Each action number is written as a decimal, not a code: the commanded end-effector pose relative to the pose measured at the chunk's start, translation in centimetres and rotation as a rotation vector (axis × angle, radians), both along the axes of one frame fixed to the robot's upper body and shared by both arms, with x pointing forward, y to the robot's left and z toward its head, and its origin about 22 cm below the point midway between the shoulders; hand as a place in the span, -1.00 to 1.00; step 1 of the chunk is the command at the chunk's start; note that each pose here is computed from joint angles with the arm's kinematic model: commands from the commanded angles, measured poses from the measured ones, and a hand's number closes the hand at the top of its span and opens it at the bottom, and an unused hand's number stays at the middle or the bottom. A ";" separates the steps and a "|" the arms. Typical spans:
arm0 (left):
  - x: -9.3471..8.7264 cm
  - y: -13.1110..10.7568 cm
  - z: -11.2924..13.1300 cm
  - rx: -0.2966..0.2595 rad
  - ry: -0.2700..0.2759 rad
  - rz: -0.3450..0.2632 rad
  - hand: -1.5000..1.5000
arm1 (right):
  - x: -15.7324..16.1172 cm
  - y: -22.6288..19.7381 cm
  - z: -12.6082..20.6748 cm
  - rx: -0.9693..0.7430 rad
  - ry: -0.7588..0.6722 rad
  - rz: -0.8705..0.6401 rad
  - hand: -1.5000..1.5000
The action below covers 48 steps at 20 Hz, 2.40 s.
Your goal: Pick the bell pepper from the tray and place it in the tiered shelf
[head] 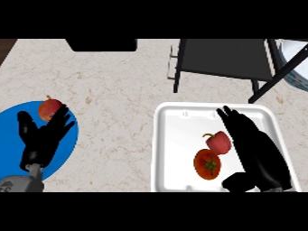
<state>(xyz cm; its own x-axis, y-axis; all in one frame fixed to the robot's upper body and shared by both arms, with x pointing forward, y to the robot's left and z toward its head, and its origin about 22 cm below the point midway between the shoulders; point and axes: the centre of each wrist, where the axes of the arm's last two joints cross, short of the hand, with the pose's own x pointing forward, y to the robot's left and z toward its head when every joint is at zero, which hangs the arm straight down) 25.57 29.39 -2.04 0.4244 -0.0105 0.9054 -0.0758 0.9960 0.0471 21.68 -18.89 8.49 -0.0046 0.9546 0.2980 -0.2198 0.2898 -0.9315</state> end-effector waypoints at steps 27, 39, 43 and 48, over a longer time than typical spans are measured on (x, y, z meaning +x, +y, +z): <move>-0.4 1.0 -0.6 -0.001 0.016 0.019 0.00 | 5.5 -0.5 -8.6 -0.043 -0.066 -0.006 -1.00; -1.4 0.3 -0.8 0.009 0.024 -0.008 0.00 | 4.3 2.4 -9.5 -0.084 0.002 0.224 1.00; -1.5 0.6 0.3 0.002 0.016 0.014 0.00 | 3.6 3.6 -9.1 0.011 -0.029 0.233 1.00; -0.2 0.0 -0.2 0.006 0.013 -0.024 0.00 | 5.9 7.5 -6.8 0.157 0.159 0.016 1.00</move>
<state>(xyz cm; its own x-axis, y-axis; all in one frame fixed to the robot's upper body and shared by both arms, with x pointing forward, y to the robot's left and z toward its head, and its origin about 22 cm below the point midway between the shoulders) 25.12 29.55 -1.84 0.4221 -0.0177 0.9064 -0.0617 0.9969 0.0482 27.34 -14.55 2.15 -0.1162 0.9410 0.3179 -0.2681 0.2785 -0.9223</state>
